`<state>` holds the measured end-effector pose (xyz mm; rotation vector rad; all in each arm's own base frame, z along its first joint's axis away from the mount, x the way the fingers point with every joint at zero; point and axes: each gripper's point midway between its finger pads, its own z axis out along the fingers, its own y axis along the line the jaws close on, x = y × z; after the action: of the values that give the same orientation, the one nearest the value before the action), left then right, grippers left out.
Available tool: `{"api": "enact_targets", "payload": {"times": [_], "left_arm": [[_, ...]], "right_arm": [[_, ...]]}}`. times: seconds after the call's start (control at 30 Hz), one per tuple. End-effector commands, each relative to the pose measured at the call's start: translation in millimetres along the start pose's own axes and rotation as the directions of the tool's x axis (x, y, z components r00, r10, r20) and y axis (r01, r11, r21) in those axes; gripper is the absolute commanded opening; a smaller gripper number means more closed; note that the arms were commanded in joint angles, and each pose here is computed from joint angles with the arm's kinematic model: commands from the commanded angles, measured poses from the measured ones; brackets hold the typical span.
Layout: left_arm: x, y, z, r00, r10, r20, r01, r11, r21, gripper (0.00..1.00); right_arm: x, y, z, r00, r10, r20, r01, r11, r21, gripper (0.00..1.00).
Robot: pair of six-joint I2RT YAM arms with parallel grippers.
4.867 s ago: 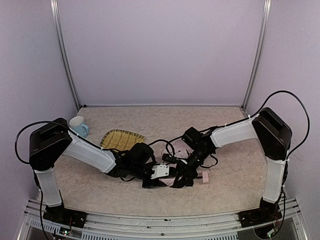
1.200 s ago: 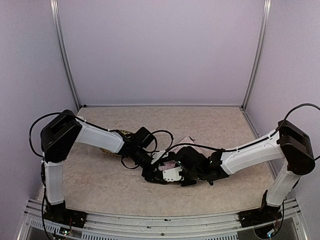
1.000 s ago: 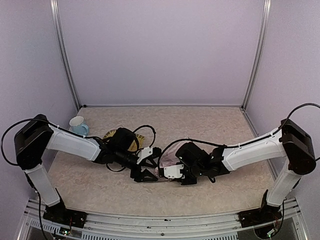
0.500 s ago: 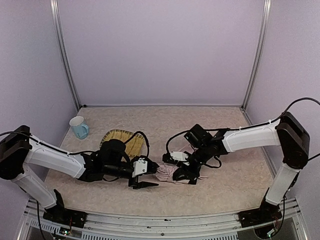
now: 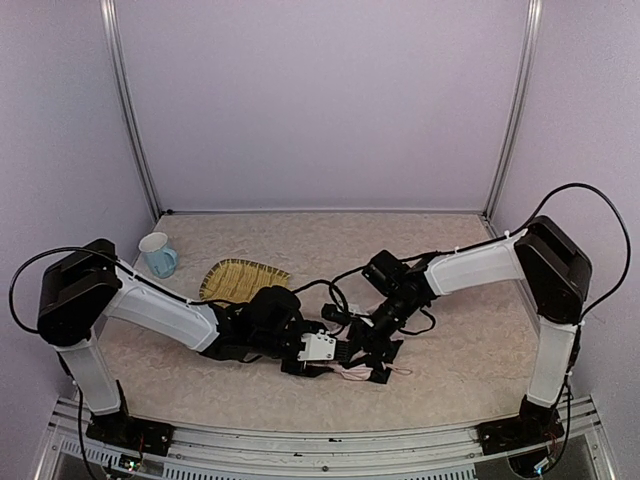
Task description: Put away the umbrella
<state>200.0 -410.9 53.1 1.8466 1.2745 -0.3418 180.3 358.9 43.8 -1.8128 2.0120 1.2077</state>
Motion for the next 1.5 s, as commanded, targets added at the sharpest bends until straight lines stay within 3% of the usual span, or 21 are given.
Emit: {"api": "enact_targets", "payload": {"times": [0.0,0.1,0.17,0.3,0.47,0.6,0.7,0.8,0.87,0.97,1.1,1.2,1.37,1.47], "left_arm": [[21,-18,16,0.995,-0.047,-0.088,0.059,0.989,0.134,0.5],[28,-29,23,0.992,-0.074,-0.101,0.091,0.979,0.185,0.33],[33,-33,25,0.989,-0.092,-0.112,0.114,0.971,0.208,0.27],[42,-42,27,0.981,-0.123,-0.15,0.159,0.955,0.252,0.23],[55,-51,27,0.969,-0.157,-0.19,0.206,0.939,0.276,0.22],[58,-53,26,0.964,-0.179,-0.195,0.23,0.931,0.282,0.21],[57,-53,26,0.964,-0.185,-0.191,0.234,0.931,0.279,0.17],[55,-51,26,0.965,-0.187,-0.183,0.233,0.932,0.276,0.06],[54,-50,27,0.966,-0.185,-0.179,0.23,0.933,0.276,0.0],[52,-50,27,0.967,-0.184,-0.175,0.228,0.934,0.275,0.0],[47,-47,25,0.97,-0.176,-0.167,0.215,0.944,0.251,0.0],[35,-42,21,0.979,-0.16,-0.125,0.185,0.958,0.221,0.0],[14,-37,16,0.988,-0.134,-0.071,0.146,0.966,0.212,0.0],[-1,-35,13,0.994,-0.104,-0.041,0.111,0.968,0.223,0.0]], "right_arm": [[79,3,20,0.946,0.229,-0.232,-0.229,0.973,0.024,0.38],[54,-12,12,0.966,0.19,-0.177,-0.175,0.98,0.094,0.49],[37,-20,3,0.977,0.163,-0.139,-0.142,0.979,0.148,0.56],[-2,-26,-24,0.995,0.093,-0.039,-0.08,0.964,0.255,0.69],[-46,-6,-77,0.99,0.008,0.14,-0.054,0.943,0.328,0.76],[-43,4,-124,0.95,0.068,0.303,-0.186,0.907,0.379,0.8],[5,-24,-154,0.88,0.265,0.395,-0.446,0.749,0.49,0.81],[65,-42,-158,0.755,0.481,0.446,-0.655,0.58,0.483,0.73],[76,-44,-146,0.715,0.531,0.454,-0.698,0.564,0.441,0.72],[70,-41,-120,0.691,0.565,0.45,-0.713,0.634,0.299,0.72],[69,-49,-96,0.665,0.617,0.42,-0.73,0.656,0.191,0.64],[58,-49,-72,0.672,0.637,0.379,-0.709,0.701,0.079,0.47],[18,-55,-56,0.721,0.577,0.382,-0.615,0.788,-0.03,0.0],[-9,-71,-60,0.737,0.525,0.426,-0.568,0.822,-0.03,0.0]]}}
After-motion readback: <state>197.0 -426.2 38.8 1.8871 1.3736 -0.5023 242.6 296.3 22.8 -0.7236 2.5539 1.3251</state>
